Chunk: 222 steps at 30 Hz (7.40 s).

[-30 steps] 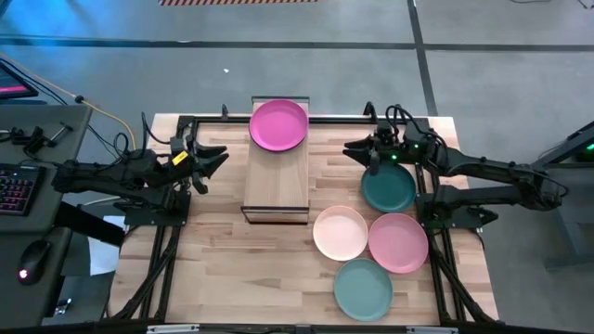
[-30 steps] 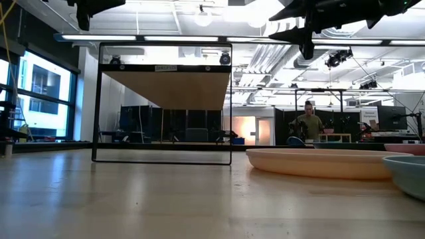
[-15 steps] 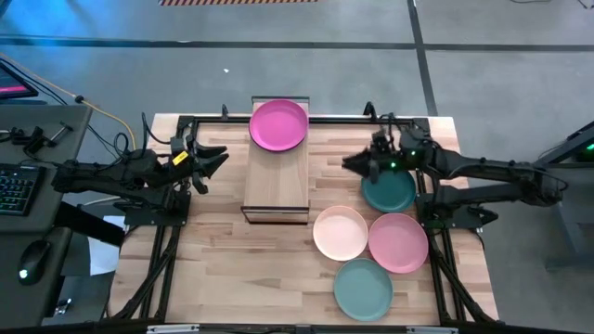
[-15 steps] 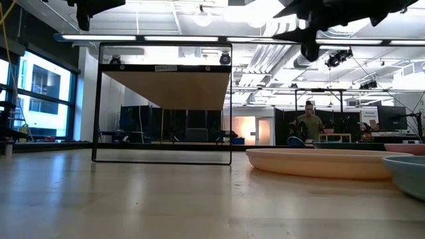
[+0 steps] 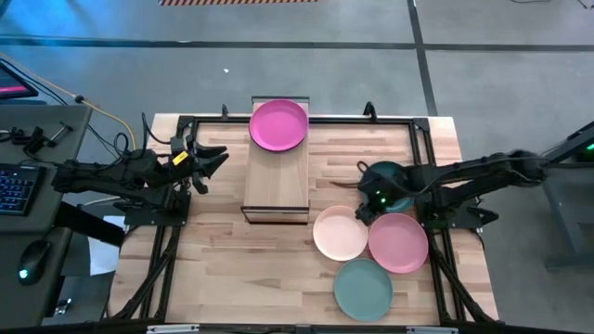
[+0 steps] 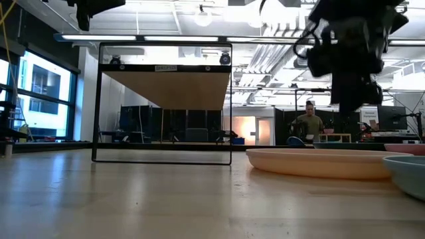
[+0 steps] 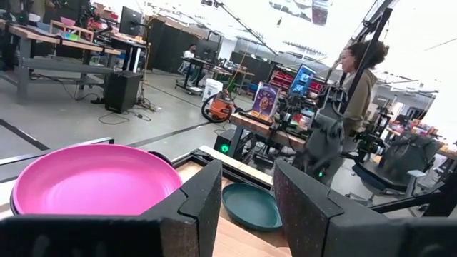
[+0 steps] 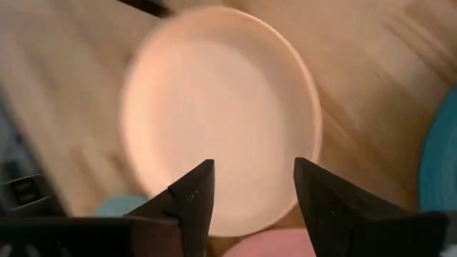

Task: Place and stack plates onto a shelf
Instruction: Put the light orange plate on the shelf, then stack the dark green plate on top of the pink plate on the shelf

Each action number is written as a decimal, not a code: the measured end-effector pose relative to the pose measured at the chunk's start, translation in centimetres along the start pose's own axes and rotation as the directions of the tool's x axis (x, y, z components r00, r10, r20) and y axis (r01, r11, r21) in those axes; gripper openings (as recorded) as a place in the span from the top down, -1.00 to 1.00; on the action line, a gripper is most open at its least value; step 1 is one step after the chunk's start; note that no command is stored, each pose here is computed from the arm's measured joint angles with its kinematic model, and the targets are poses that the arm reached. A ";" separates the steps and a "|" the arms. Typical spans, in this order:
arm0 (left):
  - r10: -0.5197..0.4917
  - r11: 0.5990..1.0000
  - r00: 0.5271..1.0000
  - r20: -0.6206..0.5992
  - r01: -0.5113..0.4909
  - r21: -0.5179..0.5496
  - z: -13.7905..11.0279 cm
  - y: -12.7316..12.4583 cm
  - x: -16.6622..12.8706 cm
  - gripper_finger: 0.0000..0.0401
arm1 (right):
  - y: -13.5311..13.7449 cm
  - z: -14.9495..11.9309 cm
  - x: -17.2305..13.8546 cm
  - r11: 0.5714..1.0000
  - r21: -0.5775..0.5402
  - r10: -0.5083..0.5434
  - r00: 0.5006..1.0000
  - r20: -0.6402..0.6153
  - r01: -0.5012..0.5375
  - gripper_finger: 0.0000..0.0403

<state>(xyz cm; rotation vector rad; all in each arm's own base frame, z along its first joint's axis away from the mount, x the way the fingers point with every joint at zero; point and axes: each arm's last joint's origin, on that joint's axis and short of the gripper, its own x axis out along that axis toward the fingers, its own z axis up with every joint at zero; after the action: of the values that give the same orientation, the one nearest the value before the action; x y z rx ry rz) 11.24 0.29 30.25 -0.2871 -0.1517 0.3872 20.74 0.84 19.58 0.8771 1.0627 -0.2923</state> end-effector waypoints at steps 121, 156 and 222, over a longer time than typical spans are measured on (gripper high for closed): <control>0.027 0.999 0.999 -0.035 -0.027 0.024 -0.4 0.2 0.0 0.41 | -2.0 1.3 6.6 0.957 0.148 -0.239 0.966 -0.094 0.251 0.25; 0.005 1.000 0.998 0.055 -0.003 -0.028 0.6 -0.1 0.0 0.42 | -1.3 0.4 -7.4 0.905 0.013 0.426 0.902 -0.068 -0.426 1.00; -0.032 0.992 0.990 0.138 0.015 0.124 1.5 -0.3 -0.1 0.42 | 5.0 15.5 -8.9 0.995 -0.076 -0.029 0.939 0.342 0.058 0.22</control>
<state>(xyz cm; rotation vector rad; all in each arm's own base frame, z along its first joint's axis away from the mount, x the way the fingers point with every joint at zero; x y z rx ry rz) 10.96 0.31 31.73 -0.1364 -0.2671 0.3913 29.24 -9.22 32.67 0.6962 0.7661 -0.4177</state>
